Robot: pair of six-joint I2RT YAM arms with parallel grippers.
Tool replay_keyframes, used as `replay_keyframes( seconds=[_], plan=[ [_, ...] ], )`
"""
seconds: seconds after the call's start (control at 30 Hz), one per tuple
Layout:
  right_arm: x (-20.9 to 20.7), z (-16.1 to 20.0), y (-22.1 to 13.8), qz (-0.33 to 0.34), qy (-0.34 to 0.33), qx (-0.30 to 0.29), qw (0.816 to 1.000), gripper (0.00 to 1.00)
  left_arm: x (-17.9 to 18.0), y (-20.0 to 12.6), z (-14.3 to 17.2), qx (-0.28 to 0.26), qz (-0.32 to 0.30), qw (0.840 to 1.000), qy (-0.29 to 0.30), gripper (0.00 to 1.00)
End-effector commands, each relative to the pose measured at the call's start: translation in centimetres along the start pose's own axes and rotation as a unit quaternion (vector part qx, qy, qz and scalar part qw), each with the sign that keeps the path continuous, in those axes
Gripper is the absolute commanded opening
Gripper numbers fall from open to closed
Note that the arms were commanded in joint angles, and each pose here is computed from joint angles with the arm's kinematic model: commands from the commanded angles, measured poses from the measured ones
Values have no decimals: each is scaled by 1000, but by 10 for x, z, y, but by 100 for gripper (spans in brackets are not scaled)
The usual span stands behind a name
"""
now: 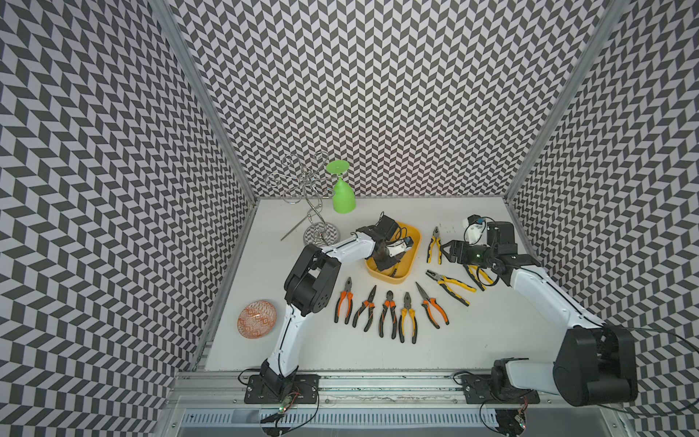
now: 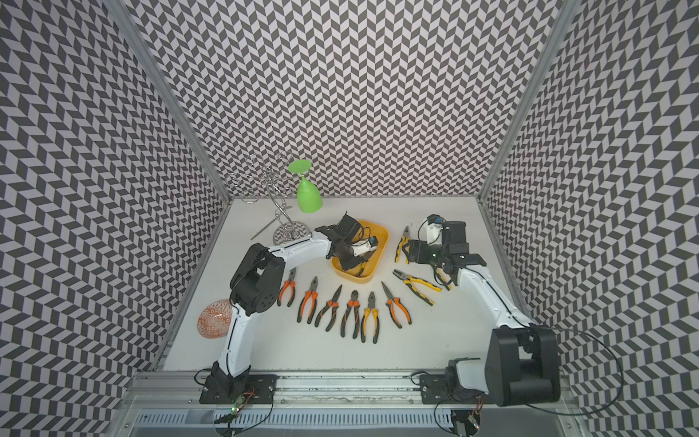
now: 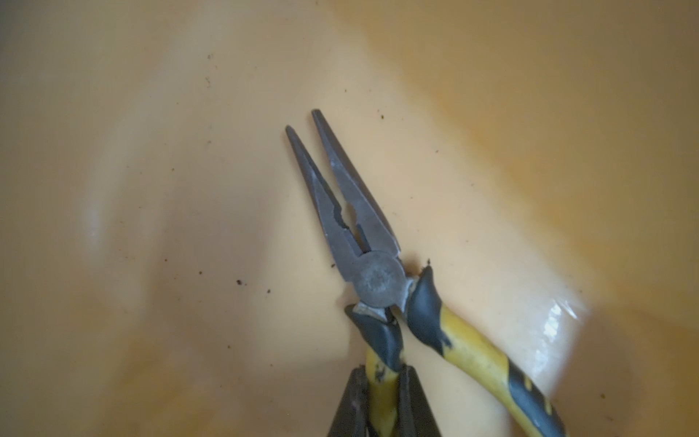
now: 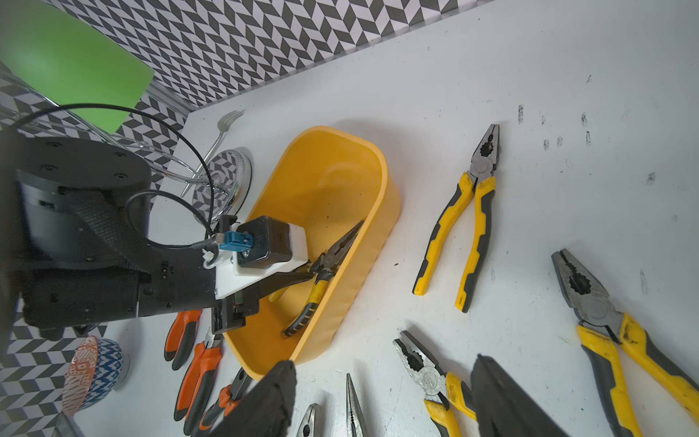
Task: Take the pliers out of the storage box
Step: Pick up the pliers from the storage box, then place the pliers at the center of the board.
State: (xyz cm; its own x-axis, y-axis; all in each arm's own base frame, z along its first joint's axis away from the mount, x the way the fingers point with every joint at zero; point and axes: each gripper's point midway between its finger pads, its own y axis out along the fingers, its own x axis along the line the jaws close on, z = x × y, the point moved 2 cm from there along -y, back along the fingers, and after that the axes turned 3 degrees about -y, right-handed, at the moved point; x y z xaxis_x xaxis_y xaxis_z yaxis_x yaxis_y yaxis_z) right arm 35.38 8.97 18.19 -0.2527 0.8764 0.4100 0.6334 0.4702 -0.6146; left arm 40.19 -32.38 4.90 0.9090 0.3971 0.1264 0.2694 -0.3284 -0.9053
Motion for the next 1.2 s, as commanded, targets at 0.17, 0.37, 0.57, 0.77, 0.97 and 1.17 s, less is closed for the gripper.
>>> replay_keyframes(
  seconds=[0.17, 0.37, 0.57, 0.77, 0.97, 1.17],
  plan=[
    [24, -18, -13, -54, -1, -34, 998, 76, 10, -22, -6, -44, 5, 998, -37, 0],
    [49, -25, -23, -131, 27, -56, 989, 75, 32, -62, -35, -141, -49, 985, -87, 0],
    [68, -31, -25, -185, 34, -66, 980, 74, 37, -97, -53, -215, -70, 965, -131, 0],
    [90, -38, -19, -210, 23, -65, 975, 74, 24, -153, -80, -328, -58, 929, -165, 0],
    [122, -43, -10, -234, 4, -57, 971, 74, -6, -178, -97, -368, -61, 915, -156, 0],
    [136, -45, 0, -243, 18, -51, 969, 68, -33, -186, -110, -378, -56, 913, -142, 0]
  ],
)
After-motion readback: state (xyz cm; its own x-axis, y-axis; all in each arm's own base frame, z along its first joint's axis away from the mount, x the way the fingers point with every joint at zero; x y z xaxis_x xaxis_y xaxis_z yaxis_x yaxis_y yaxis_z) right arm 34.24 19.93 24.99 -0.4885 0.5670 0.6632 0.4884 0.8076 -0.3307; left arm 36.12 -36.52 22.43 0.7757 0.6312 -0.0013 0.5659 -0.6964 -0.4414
